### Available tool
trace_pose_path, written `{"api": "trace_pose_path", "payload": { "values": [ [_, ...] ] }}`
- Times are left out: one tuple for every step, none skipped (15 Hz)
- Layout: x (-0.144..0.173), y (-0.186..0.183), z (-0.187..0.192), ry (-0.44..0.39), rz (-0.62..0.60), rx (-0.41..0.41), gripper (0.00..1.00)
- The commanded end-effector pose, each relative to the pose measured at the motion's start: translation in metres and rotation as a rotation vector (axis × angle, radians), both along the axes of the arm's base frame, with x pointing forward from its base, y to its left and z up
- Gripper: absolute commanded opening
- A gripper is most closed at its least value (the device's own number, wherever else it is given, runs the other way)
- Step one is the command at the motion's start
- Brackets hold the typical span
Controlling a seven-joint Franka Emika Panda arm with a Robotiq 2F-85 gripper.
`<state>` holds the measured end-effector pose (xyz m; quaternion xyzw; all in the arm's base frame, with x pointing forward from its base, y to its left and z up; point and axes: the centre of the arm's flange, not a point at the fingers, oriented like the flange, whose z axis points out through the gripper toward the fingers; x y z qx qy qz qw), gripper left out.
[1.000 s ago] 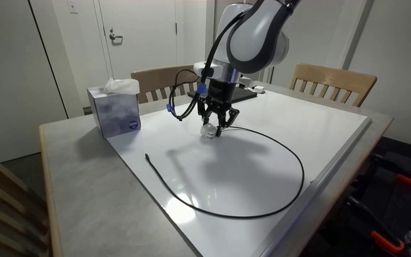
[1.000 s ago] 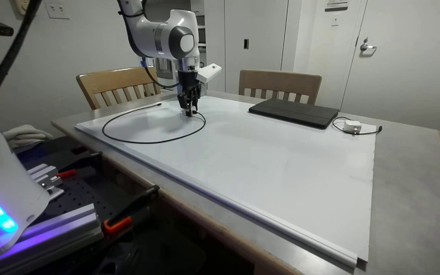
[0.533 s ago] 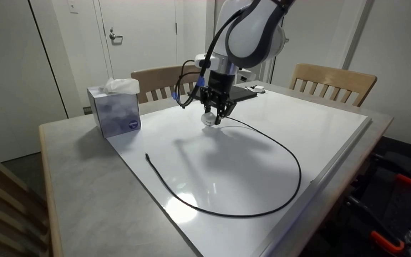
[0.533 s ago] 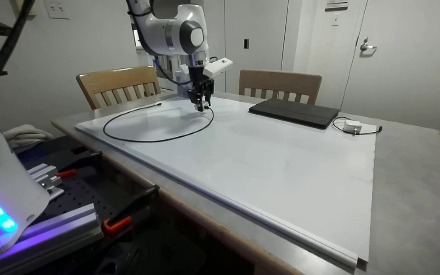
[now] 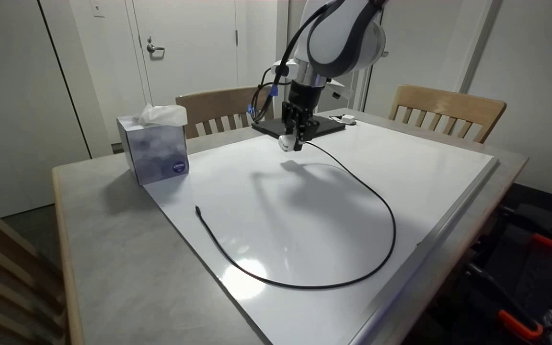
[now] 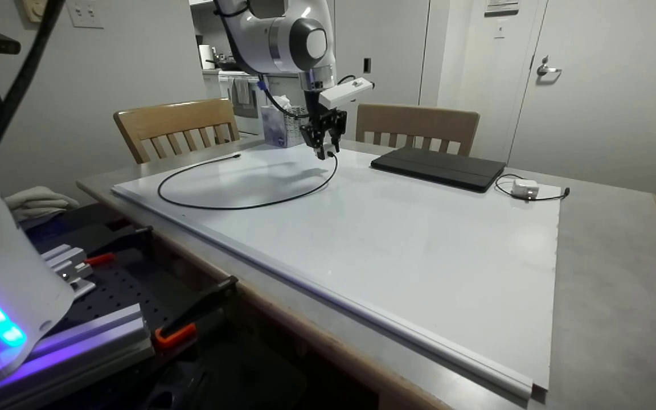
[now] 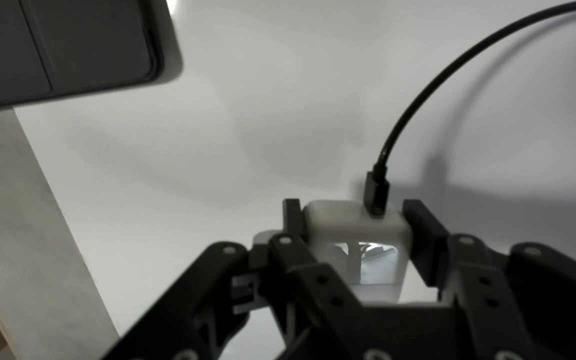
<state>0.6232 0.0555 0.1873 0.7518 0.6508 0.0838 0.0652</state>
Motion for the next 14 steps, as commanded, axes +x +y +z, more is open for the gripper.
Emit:
{"api": "trace_pose_path", "payload": {
  "values": [
    [0.0,0.001,0.0,0.0,0.0,0.001,0.27],
    [0.003,-0.003,-0.001,-0.02,-0.128,0.008,0.27],
    [0.004,-0.01,-0.002,-0.025,-0.187,0.02,0.27],
    [0.004,-0.021,-0.002,-0.022,-0.249,0.035,0.27],
    [0.001,-0.031,-0.001,-0.015,-0.308,0.052,0.27],
    [-0.003,-0.045,-0.002,-0.01,-0.367,0.065,0.27],
    [-0.007,-0.057,-0.002,-0.008,-0.424,0.08,0.27],
    [0.001,-0.037,-0.003,0.0,-0.339,0.051,0.27],
    [0.001,-0.044,-0.004,0.001,-0.351,0.048,0.52],
    [0.001,-0.046,-0.004,0.001,-0.351,0.047,0.52],
    [0.001,-0.044,-0.004,0.001,-0.349,0.048,0.52],
    [0.001,-0.04,-0.004,0.002,-0.343,0.05,0.52],
    [0.001,-0.036,-0.004,0.002,-0.339,0.052,0.27],
    [0.003,-0.037,-0.003,-0.004,-0.418,0.064,0.27]
  ]
}}
